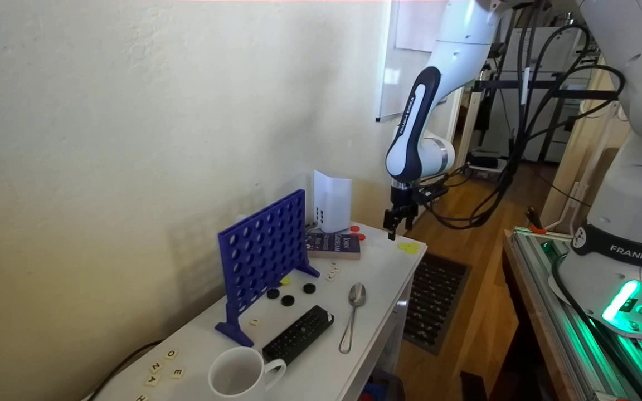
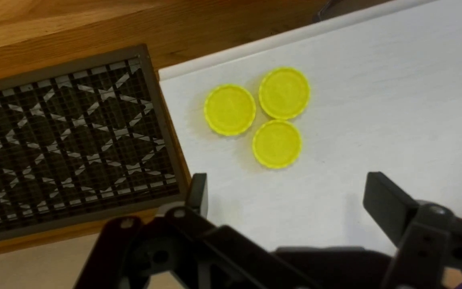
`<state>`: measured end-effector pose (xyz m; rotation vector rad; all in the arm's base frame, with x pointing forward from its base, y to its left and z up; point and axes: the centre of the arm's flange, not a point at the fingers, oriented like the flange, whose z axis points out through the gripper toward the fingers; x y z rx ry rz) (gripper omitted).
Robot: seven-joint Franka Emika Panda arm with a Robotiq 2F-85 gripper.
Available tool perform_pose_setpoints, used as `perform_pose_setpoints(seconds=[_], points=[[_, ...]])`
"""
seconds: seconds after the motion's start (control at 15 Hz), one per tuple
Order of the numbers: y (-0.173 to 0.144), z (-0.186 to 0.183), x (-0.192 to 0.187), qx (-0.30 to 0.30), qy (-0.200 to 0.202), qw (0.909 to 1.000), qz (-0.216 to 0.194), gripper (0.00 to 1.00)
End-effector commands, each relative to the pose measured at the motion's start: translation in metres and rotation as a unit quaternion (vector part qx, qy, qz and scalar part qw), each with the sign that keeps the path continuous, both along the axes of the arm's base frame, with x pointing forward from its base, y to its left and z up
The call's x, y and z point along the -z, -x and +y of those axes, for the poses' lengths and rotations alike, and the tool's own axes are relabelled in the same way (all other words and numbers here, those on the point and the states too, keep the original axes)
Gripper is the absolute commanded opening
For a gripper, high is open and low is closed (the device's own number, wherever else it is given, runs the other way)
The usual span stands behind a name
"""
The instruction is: Put one yellow chip in the blue gameboard.
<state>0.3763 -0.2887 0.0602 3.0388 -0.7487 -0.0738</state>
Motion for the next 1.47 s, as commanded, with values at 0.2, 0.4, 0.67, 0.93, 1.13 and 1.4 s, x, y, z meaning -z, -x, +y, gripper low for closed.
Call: perform_pose_setpoints(seconds=[0.2,0.4,0.67,0.93,1.13,1.4], points=[[0.005,-0.002,0.017,-0.010,-0.016,0.9997,-0.017,1.00],[0.007,-0.003,0.019,-0.012,-0.016,0.9996,-0.020,1.00],[0.008,-0.005,0.020,-0.016,-0.019,0.9995,-0.022,0.93],[0.009,-0.006,0.020,-0.019,-0.015,0.9995,-0.020,0.78],[0.008,-0.005,0.021,-0.021,-0.012,0.9996,-0.018,0.78],[0.007,-0.003,0.024,-0.023,-0.009,0.9996,-0.015,0.80]])
